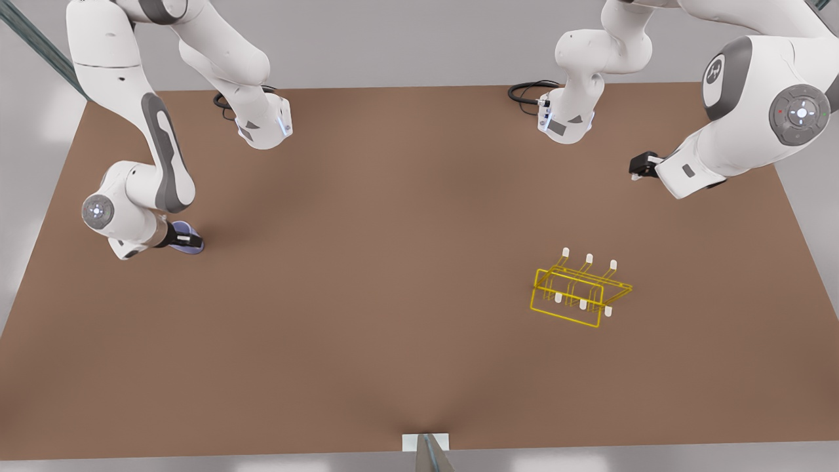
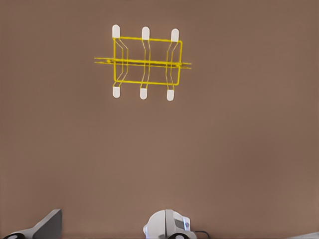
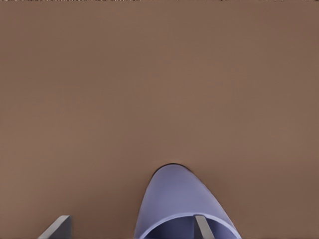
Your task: Place the cup on the cup holder
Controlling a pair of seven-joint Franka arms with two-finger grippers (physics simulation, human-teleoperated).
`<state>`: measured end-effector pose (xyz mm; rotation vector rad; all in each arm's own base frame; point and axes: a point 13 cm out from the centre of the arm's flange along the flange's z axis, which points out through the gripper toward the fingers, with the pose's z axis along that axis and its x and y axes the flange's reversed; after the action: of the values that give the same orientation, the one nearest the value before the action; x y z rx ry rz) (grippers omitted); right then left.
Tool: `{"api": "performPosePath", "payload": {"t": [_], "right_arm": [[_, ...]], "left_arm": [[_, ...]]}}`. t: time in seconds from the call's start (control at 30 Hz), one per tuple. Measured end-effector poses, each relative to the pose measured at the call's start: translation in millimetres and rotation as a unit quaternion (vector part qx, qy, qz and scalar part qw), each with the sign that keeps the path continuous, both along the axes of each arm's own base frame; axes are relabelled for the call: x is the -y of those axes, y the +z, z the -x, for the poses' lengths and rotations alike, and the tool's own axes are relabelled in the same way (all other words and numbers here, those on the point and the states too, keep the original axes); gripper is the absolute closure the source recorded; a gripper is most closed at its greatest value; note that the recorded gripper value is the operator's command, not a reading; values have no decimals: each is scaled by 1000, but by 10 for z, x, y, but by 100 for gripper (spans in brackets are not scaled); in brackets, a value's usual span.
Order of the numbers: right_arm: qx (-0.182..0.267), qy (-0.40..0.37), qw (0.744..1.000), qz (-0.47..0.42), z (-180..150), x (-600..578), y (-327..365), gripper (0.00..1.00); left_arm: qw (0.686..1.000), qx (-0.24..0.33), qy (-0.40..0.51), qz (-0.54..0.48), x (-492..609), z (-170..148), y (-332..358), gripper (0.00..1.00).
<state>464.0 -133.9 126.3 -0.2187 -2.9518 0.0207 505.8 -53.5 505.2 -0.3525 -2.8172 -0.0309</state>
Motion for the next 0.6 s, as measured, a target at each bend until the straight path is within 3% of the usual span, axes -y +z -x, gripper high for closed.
{"api": "performPosePath", "payload": {"t": [0.1,0.33,0.4,0.47,0.6], "right_arm": [[3,4,1000,0,0,-8,-92,16],[9,8,1000,1,-3,-9,-120,16],[5,8,1000,0,30,-20,-166,21],[2,8,1000,-3,56,-21,-225,33],[0,4,1000,-5,78,11,-277,79]], "left_arm": [[1000,-1,-2,0,13,9,-1,0],[1000,-3,-3,0,18,6,-5,0],[1000,-3,-3,0,20,6,-4,0],[1000,-3,-3,0,20,6,-4,0],[1000,-2,-4,1,30,3,3,0]]}}
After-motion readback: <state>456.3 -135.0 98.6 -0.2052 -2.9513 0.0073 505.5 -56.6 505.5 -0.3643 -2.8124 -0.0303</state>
